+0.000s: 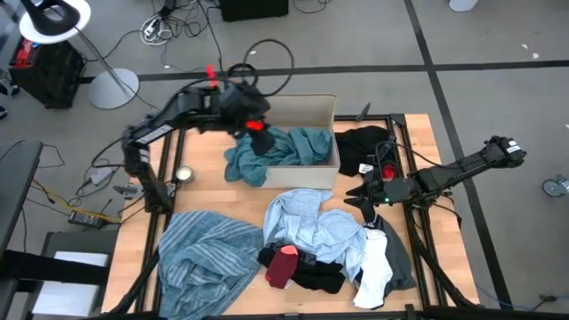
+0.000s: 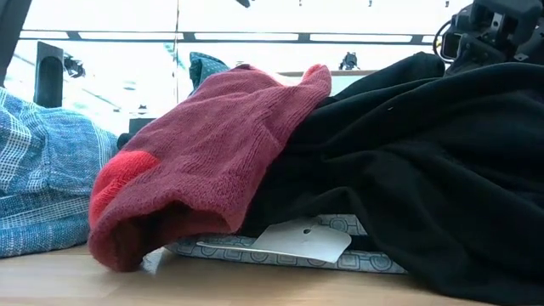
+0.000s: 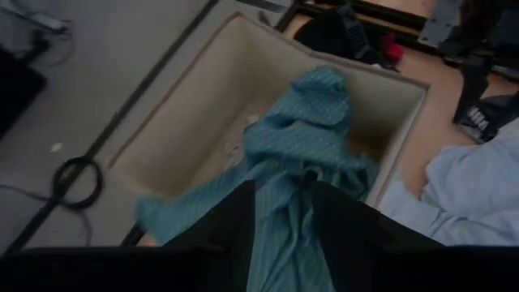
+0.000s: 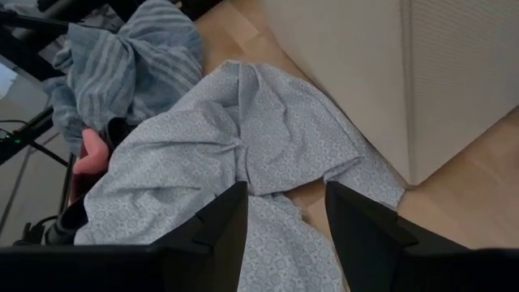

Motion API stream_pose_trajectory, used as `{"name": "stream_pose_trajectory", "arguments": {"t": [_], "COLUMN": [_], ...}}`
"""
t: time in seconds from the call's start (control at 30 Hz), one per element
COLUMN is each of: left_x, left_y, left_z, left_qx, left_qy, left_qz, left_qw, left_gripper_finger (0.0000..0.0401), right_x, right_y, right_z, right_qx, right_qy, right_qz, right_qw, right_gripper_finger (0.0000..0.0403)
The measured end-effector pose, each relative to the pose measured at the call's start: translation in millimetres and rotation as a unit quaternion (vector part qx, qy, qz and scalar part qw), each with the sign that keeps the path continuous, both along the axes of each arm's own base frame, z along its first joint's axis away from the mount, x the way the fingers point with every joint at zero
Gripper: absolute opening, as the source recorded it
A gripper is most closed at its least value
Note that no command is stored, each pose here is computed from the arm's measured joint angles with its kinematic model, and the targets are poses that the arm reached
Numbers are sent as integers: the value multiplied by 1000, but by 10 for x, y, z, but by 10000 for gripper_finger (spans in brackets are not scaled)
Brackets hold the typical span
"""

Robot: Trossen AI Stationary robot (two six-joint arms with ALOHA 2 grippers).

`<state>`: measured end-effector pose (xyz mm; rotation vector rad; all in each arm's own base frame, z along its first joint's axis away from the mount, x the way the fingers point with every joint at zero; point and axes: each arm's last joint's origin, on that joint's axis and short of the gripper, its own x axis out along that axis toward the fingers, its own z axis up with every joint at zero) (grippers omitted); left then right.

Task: Sort clothes
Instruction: Put the blue polo into the white laundry bin

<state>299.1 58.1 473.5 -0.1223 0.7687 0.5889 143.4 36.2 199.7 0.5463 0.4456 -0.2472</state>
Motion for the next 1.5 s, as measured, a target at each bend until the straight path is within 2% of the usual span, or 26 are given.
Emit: {"name": "stream_pose_trajectory", "arguments": {"t": [0.13, 0.27, 0.57, 0.77, 0.87, 1.03, 1.17, 1.27, 1.33, 1.4, 1.5], "left_x": [-227, -497, -1044, -1210, -1220, -1199, -1131, -1074, -1006, -924, -831], "left_y": [-177, -315, -418, -411, -368, -211, -37, 83, 143, 175, 209], "left_z": [-80, -330, -1332, -2089, -2411, -2801, -2936, -3034, -3032, -2967, -2752], "left_qx": [11, 14, -62, -96, -96, -75, -55, -76, -99, -118, -119], "left_qy": [12, 5, -90, -115, -113, -121, -152, -143, -145, -156, -167], "left_qz": [24, 49, 57, 51, 58, 75, 76, 75, 63, 39, 27], "left_qw": [1000, 999, 992, 987, 987, 987, 984, 984, 982, 980, 978], "left_gripper_finger": [131, 131, 131, 131, 131, 131, 131, 119, 82, 28, 8], "right_x": [6, 7, 9, 11, 11, 12, 12, 12, 12, 12, 12], "right_y": [2, 3, 3, 3, 4, 2, 1, 1, 1, 1, 1], "right_z": [-12, -9, -9, -6, -5, -4, -4, -4, -4, -5, -4], "right_qx": [-1, 0, 7, 13, 18, 16, 16, 16, 15, 15, 15], "right_qy": [4, 3, 2, 0, -2, -3, -3, -3, -3, -3, -3], "right_qz": [0, 0, -4, -8, -10, -13, -14, -14, -14, -14, -14], "right_qw": [1000, 1000, 1000, 1000, 1000, 1000, 1000, 1000, 1000, 1000, 1000], "right_gripper_finger": [167, 167, 167, 167, 167, 167, 167, 167, 167, 167, 167]}}
